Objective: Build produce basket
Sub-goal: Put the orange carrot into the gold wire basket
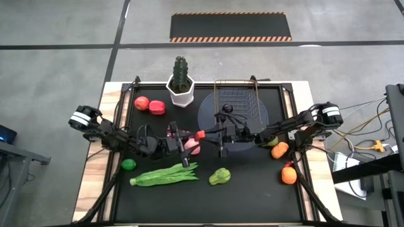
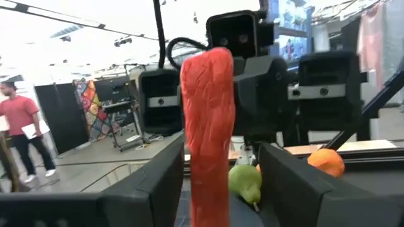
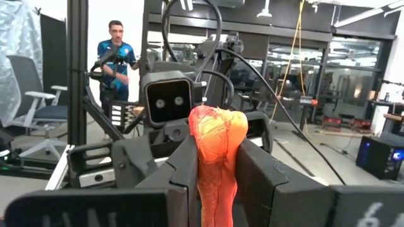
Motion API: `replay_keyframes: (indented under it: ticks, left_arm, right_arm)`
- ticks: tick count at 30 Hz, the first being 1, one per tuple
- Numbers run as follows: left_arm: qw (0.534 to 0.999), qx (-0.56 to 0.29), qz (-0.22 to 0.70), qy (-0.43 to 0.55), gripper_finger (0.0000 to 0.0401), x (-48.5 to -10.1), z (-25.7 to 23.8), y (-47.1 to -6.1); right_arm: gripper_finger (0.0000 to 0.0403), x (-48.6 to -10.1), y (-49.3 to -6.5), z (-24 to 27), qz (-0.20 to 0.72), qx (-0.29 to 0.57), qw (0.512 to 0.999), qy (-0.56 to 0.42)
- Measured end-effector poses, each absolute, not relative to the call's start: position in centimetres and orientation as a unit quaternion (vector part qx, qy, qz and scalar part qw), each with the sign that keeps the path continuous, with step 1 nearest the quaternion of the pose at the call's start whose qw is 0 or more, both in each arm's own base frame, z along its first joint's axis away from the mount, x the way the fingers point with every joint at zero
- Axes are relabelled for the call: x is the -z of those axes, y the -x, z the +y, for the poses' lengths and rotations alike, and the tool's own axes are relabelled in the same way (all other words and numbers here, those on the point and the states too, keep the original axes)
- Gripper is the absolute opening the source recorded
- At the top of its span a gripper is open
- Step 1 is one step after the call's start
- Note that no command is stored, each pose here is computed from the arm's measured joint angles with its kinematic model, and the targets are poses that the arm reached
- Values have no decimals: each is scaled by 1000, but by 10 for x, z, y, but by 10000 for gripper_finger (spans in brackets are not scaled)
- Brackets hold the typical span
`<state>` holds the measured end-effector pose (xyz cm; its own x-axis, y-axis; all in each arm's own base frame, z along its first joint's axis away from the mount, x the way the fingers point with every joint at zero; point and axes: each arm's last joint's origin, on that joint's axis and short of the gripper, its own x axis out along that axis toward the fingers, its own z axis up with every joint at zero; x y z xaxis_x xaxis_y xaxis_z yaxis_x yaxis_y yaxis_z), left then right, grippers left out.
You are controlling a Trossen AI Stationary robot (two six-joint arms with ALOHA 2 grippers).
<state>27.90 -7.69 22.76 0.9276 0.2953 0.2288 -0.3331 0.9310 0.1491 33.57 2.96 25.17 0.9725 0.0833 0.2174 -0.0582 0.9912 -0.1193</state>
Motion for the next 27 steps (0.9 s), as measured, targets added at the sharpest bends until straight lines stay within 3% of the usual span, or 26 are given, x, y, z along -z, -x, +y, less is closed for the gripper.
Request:
replay_keyframes:
  ticks: [15, 27]
  left_arm:
    - [977, -171, -88, -96, 189, -223, -76, -278]
    - [976, -172, -89, -95, 190, -224, -76, -278]
  right_arm:
    - [71, -310, -289, 12, 2, 23, 998, 52]
    - [70, -331, -268, -31, 115, 247, 960, 66]
